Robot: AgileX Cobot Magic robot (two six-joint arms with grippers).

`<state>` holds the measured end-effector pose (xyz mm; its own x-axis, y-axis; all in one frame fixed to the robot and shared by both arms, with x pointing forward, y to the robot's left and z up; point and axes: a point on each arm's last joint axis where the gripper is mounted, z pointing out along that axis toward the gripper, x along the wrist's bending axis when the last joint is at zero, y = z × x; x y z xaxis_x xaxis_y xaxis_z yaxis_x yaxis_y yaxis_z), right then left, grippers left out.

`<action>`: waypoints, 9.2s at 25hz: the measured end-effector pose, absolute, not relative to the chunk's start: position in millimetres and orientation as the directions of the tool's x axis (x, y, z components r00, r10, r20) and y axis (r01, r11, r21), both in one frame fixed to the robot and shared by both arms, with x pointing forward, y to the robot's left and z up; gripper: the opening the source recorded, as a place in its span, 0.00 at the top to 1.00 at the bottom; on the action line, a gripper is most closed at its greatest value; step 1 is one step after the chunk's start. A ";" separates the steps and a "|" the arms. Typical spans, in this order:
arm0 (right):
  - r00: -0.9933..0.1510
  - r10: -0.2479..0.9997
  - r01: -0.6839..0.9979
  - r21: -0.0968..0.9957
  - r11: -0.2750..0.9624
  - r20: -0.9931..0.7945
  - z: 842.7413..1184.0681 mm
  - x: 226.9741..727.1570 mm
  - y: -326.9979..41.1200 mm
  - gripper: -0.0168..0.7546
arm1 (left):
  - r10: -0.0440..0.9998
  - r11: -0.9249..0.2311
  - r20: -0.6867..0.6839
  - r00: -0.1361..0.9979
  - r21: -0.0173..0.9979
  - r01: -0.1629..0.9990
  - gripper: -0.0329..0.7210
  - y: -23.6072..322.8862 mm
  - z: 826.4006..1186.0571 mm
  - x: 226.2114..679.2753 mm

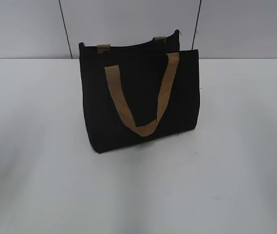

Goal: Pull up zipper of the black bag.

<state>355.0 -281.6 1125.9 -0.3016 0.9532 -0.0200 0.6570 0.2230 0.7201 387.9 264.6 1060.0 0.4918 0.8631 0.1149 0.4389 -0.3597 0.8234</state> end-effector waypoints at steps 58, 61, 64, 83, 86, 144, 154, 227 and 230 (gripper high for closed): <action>-0.716 0.696 0.447 0.800 0.400 0.052 1204.7 516.8 -168.8 0.48 | 0.475 -0.654 0.245 0.845 0.741 0.153 0.91 183.2 908.0 596.8; -0.714 0.698 0.435 0.816 0.381 0.055 1208.8 517.3 -168.1 0.48 | 0.514 -0.674 0.295 0.805 0.719 0.167 0.91 189.0 922.9 598.1; -0.722 0.687 0.439 0.821 0.364 0.081 1206.3 520.5 -160.9 0.48 | 0.538 -0.681 0.346 0.769 0.716 0.154 0.91 193.5 944.3 595.1; -0.757 0.589 0.591 0.681 0.432 0.283 1126.8 582.6 -38.4 0.53 | 0.557 -0.664 0.451 0.698 0.746 0.048 0.91 203.1 1008.7 555.7; -0.782 0.563 0.573 0.666 0.478 0.268 1113.2 584.2 -29.4 0.54 | 0.556 -0.663 0.451 0.698 0.747 0.046 0.91 203.0 1009.2 555.6; -0.722 0.651 0.628 0.617 0.474 0.234 1049.2 612.7 -7.7 0.88 | 0.626 -0.587 0.413 0.662 0.808 0.052 0.92 204.5 1035.5 545.2; -0.729 0.654 0.615 0.615 0.494 0.204 1048.2 613.6 -9.4 0.98 | 0.659 -0.570 0.377 0.651 0.815 0.104 0.92 206.3 1033.9 545.5; -0.253 0.964 0.753 0.608 0.252 -0.086 1203.9 569.8 -259.9 0.33 | 0.952 -0.234 -0.039 0.305 0.551 0.801 0.28 270.2 1089.9 495.8; -0.246 0.966 0.773 0.586 0.243 -0.075 1198.7 533.1 -264.0 0.33 | 0.952 -0.230 -0.018 0.306 0.616 0.754 0.30 271.5 1110.1 478.0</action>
